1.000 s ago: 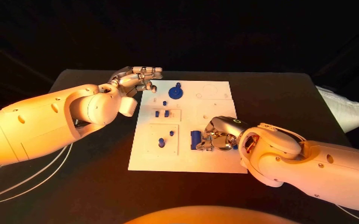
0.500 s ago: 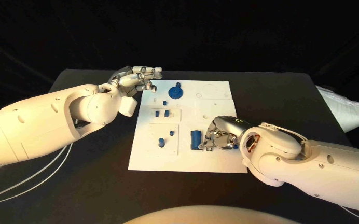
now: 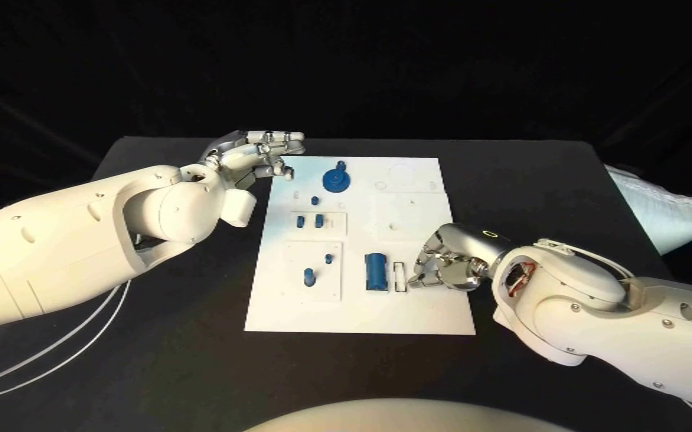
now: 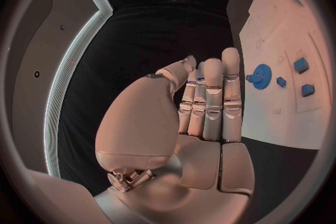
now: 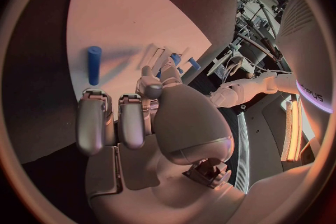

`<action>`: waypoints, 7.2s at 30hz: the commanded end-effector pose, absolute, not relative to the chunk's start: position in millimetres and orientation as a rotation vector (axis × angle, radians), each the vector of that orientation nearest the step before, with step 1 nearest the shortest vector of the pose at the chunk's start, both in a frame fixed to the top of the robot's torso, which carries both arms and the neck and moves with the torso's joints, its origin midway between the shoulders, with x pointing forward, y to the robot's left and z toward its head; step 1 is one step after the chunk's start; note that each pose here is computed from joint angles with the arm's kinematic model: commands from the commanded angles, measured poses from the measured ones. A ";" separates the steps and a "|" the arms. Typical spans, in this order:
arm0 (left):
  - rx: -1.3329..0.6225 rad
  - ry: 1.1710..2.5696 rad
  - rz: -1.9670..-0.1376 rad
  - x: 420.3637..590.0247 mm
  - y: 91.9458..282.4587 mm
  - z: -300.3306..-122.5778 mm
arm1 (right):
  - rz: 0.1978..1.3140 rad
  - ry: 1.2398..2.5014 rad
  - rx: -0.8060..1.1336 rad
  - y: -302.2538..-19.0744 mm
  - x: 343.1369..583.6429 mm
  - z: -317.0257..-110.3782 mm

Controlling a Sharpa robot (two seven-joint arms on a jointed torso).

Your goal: Assemble the parts on the task board

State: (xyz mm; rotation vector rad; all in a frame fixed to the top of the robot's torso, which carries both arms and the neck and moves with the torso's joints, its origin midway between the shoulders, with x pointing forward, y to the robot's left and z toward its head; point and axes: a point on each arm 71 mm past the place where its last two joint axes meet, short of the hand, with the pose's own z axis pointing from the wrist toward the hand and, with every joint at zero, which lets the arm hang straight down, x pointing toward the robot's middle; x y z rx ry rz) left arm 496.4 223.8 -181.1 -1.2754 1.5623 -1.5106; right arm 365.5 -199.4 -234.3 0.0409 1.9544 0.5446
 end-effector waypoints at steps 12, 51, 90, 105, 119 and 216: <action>-1.280 1.567 -1.526 493.7 223.2 -185.3 | 0.401 1.853 0.093 -241.5 375.2 -225.4; -1.290 1.577 -1.525 491.4 222.7 -191.1 | 0.231 1.999 -0.094 -237.8 377.6 -244.7; -1.288 1.586 -1.532 491.4 218.7 -191.4 | 0.172 2.045 -0.319 -209.9 376.4 -257.4; -1.285 1.589 -1.541 491.1 217.0 -191.2 | 0.458 2.056 0.179 -205.4 374.0 -245.3; -1.282 1.595 -1.546 490.7 216.2 -191.1 | 0.548 2.049 0.302 -195.8 373.8 -243.8; -1.284 1.618 -1.550 490.9 215.8 -192.3 | 0.623 1.812 -0.281 -179.0 367.1 -238.5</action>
